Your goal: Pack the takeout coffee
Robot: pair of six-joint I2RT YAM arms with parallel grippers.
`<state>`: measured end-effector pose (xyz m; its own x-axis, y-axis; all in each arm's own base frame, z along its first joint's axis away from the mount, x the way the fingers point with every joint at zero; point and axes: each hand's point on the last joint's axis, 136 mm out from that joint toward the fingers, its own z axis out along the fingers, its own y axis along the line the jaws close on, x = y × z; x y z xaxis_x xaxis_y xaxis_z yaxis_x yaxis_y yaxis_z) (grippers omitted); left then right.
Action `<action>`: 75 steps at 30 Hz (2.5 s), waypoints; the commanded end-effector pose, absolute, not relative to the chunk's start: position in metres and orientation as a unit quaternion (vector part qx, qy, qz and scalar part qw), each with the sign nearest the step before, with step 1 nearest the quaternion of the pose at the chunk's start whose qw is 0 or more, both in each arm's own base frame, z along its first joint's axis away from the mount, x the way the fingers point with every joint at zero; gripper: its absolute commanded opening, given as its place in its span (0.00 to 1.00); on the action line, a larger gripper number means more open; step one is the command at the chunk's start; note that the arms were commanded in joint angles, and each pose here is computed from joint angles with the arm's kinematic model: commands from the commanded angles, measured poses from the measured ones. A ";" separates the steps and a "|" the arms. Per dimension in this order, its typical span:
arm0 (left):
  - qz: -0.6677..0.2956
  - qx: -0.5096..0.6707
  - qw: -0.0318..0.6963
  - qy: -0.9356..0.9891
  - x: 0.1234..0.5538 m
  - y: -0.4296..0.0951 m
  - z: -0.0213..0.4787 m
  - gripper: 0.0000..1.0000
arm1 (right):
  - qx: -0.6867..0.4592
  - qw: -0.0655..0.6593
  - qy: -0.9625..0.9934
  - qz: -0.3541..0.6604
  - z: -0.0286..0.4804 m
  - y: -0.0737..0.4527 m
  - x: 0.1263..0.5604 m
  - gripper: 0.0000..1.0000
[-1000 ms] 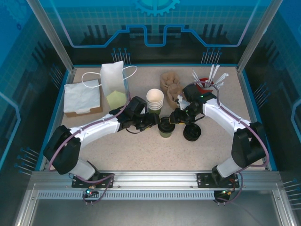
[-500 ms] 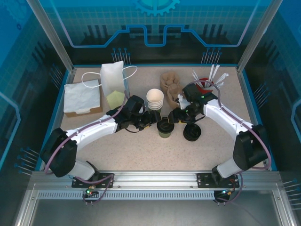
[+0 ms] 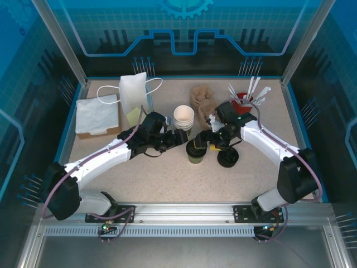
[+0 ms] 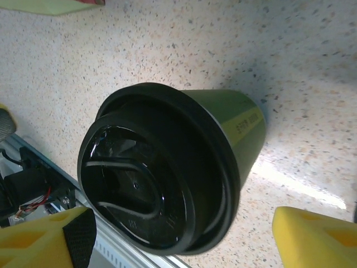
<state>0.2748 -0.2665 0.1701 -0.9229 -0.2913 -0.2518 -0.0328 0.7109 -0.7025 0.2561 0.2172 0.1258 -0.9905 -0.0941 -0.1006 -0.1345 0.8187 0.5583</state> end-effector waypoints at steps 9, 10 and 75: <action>-0.322 -0.096 0.177 0.925 0.260 -0.238 0.166 0.79 | -0.095 0.031 0.926 0.363 0.137 0.267 0.276 0.82; -0.319 -0.101 0.175 0.926 0.259 -0.237 0.163 0.79 | -0.099 0.032 0.923 0.369 0.138 0.272 0.278 0.81; -0.246 -0.185 0.064 0.949 0.242 -0.209 0.060 0.48 | -0.089 -0.047 0.974 0.201 0.083 0.219 0.238 0.53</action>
<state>0.2802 -0.2433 0.1163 -0.9164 -0.3673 -0.1590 -0.1729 0.7216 -0.6703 0.2614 0.2457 0.1151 -0.9819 -0.1737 -0.0753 -0.1867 0.8223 0.5376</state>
